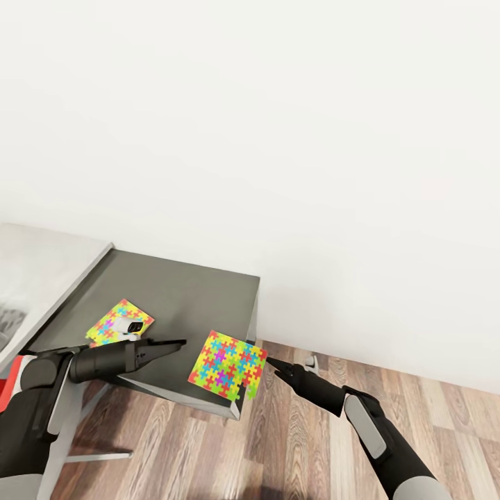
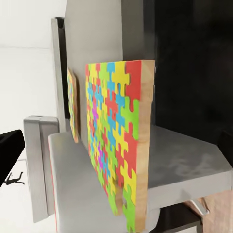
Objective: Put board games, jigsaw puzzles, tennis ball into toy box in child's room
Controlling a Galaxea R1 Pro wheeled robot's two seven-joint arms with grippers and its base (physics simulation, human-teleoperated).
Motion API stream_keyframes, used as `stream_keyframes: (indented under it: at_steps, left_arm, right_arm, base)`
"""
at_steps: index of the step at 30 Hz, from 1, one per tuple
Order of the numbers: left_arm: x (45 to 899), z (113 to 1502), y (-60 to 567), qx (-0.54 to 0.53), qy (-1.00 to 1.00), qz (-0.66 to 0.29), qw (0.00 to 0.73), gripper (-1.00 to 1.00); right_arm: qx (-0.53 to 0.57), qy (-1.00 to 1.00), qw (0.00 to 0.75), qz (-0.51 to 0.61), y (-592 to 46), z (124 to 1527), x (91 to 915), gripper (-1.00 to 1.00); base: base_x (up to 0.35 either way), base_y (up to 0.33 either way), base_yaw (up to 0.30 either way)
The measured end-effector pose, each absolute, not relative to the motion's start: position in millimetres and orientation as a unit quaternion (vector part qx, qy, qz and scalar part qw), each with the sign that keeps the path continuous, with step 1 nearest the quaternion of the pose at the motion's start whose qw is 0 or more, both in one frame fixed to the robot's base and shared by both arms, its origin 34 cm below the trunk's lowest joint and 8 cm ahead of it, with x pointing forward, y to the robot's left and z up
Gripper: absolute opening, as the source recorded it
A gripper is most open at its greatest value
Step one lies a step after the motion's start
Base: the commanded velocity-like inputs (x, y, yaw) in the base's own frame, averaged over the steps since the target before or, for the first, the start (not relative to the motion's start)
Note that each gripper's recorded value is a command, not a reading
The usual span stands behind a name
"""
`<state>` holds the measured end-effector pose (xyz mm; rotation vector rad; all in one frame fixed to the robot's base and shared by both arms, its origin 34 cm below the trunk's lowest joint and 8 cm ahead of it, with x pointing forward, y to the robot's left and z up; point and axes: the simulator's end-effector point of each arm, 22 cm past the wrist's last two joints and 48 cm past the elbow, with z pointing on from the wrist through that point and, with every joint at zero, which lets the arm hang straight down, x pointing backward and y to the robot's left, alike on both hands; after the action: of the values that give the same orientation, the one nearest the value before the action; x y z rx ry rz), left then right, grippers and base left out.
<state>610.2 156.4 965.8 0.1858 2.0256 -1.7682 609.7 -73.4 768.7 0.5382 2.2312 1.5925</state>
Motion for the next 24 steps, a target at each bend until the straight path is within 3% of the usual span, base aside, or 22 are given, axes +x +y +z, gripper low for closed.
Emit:
stream_keyframes:
  at_steps: [24]
  left_arm:
    - [614, 955, 160, 0.067, 0.734, -0.637, 0.225, 1.0]
  right_arm:
    - [0.187, 0.787, 0.17, 0.563, -66, 759, 613, 1.0]
  base:
    - [0.017, 0.022, 0.0]
